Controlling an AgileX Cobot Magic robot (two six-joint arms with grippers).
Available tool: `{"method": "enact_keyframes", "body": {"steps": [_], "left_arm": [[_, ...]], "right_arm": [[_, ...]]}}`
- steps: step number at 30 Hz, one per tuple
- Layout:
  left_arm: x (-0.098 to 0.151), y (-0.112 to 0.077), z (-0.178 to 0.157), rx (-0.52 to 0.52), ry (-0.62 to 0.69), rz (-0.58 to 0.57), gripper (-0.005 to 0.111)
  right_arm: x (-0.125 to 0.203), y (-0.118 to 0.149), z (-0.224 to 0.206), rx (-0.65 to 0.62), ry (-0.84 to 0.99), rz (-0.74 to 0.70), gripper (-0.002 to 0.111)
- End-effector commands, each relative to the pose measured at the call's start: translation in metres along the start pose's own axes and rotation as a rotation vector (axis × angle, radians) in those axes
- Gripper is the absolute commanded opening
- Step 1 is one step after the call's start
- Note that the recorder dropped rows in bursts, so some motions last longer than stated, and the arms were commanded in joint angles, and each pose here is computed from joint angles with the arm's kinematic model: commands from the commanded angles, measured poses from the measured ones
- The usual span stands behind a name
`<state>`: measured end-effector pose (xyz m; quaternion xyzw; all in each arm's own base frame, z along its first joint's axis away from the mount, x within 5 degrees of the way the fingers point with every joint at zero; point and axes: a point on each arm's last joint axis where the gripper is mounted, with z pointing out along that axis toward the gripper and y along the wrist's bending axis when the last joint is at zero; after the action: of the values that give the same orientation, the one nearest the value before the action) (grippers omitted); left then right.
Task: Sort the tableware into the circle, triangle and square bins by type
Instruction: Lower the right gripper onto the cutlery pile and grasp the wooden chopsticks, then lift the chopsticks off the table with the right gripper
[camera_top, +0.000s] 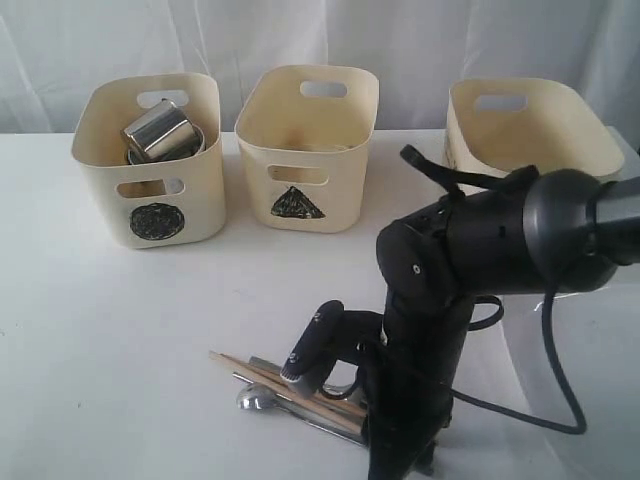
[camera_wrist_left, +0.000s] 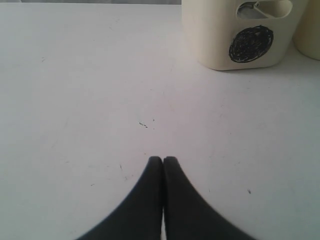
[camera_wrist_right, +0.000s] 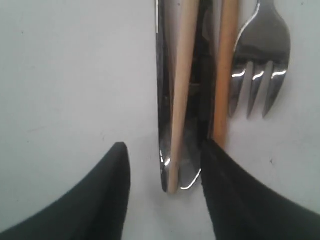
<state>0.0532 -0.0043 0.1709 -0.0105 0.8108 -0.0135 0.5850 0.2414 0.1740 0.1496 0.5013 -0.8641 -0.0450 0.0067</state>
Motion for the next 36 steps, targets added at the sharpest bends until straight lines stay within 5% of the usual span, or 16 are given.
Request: {"method": "enact_keyframes", "body": {"steps": [1,20,36], "left_arm": [[0.001,0.000,0.000,0.007,-0.002,0.000,0.000],[0.001,0.000,0.000,0.007,-0.002,0.000,0.000],[0.001,0.000,0.000,0.007,-0.002,0.000,0.000]], "right_arm": [[-0.001,-0.002,0.005,0.007,0.010,-0.019,0.034],[0.004,0.001,0.007,-0.030,0.076,0.009,0.001],[0.004,0.002,-0.023,0.045,-0.049,0.020,0.000]]}}
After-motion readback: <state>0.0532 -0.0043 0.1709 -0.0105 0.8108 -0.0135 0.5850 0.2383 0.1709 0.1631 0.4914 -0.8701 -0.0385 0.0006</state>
